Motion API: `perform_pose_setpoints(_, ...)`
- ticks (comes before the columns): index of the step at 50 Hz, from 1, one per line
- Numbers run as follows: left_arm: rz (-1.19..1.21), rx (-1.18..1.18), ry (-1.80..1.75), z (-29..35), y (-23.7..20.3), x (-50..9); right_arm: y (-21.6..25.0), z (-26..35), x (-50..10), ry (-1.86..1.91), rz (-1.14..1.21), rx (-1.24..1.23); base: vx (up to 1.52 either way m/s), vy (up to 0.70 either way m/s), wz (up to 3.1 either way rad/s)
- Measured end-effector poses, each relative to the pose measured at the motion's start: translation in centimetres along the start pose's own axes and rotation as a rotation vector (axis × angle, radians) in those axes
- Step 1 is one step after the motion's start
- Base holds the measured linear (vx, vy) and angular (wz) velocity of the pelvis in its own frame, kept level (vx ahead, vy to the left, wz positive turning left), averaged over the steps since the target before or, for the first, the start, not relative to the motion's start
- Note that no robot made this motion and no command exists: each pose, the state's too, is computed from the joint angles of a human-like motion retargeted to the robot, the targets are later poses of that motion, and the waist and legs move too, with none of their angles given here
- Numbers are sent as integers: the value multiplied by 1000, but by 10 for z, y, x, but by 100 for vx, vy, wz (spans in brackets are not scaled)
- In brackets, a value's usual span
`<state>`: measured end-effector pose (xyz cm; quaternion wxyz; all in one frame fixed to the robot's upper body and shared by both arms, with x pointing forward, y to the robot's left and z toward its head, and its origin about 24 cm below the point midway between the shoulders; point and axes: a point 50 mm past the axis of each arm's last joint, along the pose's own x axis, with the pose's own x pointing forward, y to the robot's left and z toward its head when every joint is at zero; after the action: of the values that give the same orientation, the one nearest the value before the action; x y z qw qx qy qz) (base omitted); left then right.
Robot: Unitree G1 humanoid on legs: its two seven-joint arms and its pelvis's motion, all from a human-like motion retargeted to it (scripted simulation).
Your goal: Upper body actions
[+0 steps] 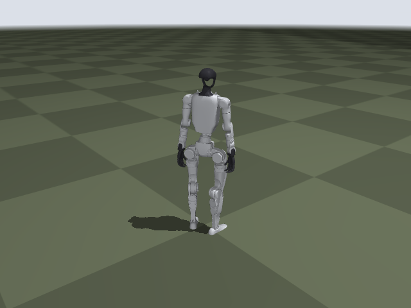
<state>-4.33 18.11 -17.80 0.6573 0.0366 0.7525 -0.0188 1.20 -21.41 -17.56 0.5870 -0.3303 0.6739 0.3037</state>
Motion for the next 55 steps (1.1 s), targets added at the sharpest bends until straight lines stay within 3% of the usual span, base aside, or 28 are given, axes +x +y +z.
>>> perform_pose_setpoints(8, -78, 262, 17, 13, 11, -2, 6, -3, 0, 18, 39, 24, 2, 1, 12)
perform_pose_setpoints(55, -115, 273, 10, 19, 8, -2, 4, 6, 0, -29, 41, 19, 0, 0, -3)
